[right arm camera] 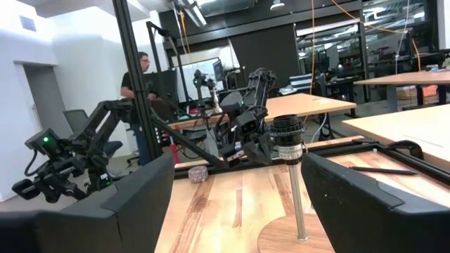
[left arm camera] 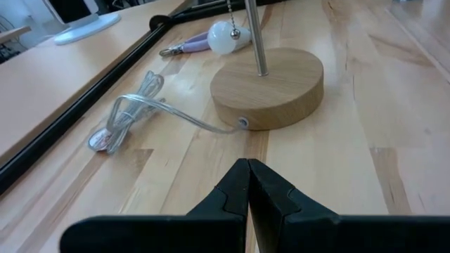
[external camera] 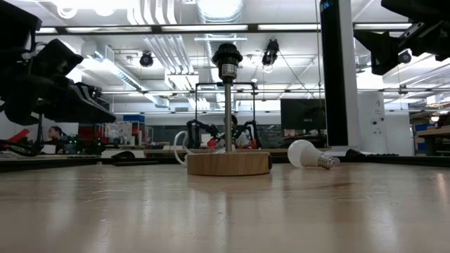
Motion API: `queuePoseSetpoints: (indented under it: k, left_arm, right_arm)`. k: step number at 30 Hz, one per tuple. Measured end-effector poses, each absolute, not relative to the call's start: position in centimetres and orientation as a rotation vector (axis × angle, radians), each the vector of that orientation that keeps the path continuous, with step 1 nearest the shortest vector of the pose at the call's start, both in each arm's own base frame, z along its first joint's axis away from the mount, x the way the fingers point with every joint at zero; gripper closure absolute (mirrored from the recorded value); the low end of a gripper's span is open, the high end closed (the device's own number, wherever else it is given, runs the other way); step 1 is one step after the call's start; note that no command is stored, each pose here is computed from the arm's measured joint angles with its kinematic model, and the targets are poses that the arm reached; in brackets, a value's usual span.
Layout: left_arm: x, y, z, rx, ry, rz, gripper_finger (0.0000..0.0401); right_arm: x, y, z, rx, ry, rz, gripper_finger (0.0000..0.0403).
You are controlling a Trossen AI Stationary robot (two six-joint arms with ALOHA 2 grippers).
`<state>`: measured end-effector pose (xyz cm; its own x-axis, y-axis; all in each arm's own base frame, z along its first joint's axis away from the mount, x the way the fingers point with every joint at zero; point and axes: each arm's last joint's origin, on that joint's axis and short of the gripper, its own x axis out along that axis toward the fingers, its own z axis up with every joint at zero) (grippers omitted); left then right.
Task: Screw lightbulb
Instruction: Return to Home Position
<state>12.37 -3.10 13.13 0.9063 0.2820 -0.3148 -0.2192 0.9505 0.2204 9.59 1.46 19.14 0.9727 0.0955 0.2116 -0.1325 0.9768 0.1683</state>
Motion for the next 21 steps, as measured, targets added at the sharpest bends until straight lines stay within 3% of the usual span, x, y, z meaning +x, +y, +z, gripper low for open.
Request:
queuePoseSetpoints:
  k: [21]
  left_arm:
    - [12.43, -3.13, 12.85, 0.195, 0.374, 0.260, 0.0401]
  right_arm:
    - [9.59, 1.46, 19.14, 0.182, -0.204, 0.116, 0.0104]
